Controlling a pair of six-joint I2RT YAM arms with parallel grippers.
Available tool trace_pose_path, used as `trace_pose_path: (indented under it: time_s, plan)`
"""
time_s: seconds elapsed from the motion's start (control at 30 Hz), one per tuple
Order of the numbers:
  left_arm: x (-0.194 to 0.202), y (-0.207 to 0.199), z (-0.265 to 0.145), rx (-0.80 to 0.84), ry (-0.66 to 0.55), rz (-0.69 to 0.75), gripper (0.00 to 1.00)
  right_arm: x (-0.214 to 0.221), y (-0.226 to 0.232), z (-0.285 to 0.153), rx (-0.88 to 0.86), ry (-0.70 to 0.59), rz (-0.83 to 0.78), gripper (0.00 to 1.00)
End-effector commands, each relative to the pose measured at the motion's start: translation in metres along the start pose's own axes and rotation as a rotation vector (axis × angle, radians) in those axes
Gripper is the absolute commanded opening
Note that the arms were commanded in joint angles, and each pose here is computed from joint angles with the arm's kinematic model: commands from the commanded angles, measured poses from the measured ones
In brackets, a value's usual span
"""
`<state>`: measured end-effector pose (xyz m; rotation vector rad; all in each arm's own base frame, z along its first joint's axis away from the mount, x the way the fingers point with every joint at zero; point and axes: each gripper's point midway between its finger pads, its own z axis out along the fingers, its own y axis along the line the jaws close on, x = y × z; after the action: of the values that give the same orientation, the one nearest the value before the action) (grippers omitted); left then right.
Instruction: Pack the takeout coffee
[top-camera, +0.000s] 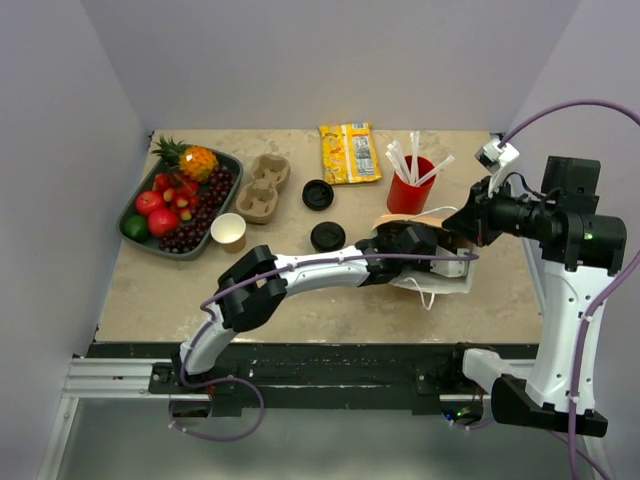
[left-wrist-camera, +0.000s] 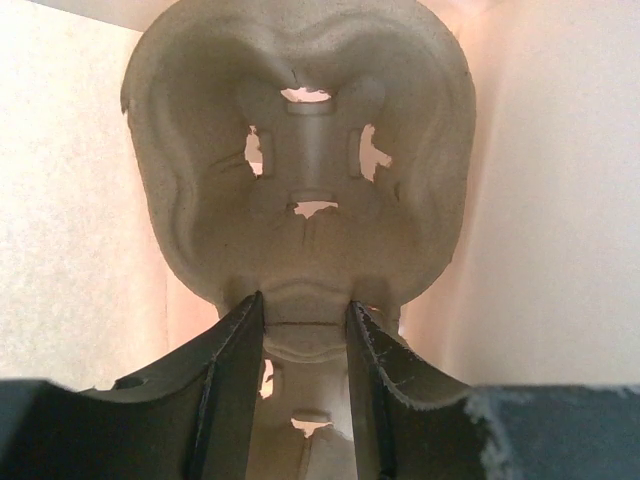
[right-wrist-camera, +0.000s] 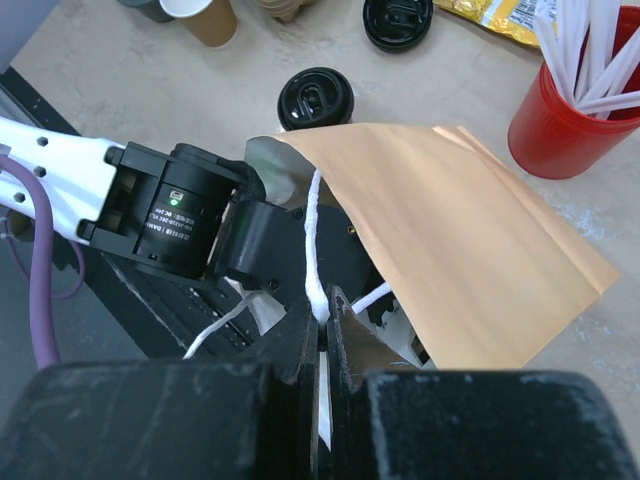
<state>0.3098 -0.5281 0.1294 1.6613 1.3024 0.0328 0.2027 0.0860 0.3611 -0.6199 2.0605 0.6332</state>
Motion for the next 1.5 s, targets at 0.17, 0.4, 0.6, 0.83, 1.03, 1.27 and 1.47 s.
trace_pose_path:
  time_s: [0.17, 0.4, 0.6, 0.83, 1.03, 1.27, 1.47]
  plan:
    - [-0.004, 0.022, 0.003, -0.057, -0.037, -0.097, 0.13, -0.003, 0.016, 0.000, -0.082, -0.006, 0.029, 0.00]
    - [-0.018, 0.038, -0.015, -0.058, -0.092, -0.158, 0.43, 0.008, -0.005, 0.005, 0.008, 0.044, 0.058, 0.00]
    - [-0.029, 0.053, -0.033, -0.080, -0.121, -0.189, 0.58, 0.016, -0.012, 0.009, 0.027, 0.061, 0.060, 0.00]
    - [-0.036, 0.059, -0.049, -0.065, -0.136, -0.241, 0.63, 0.020, -0.016, 0.009, 0.054, 0.068, 0.049, 0.00]
    - [-0.051, 0.064, -0.072, -0.020, -0.231, -0.289, 0.64, 0.025, -0.019, 0.008, 0.083, 0.062, 0.042, 0.00]
    - [-0.057, 0.049, -0.087, 0.069, -0.284, -0.300, 0.64, 0.032, -0.027, 0.010, 0.130, 0.067, 0.051, 0.00]
    - [-0.047, 0.040, -0.076, 0.082, -0.234, -0.335, 0.58, 0.032, -0.025, 0.010, 0.119, 0.057, 0.047, 0.00]
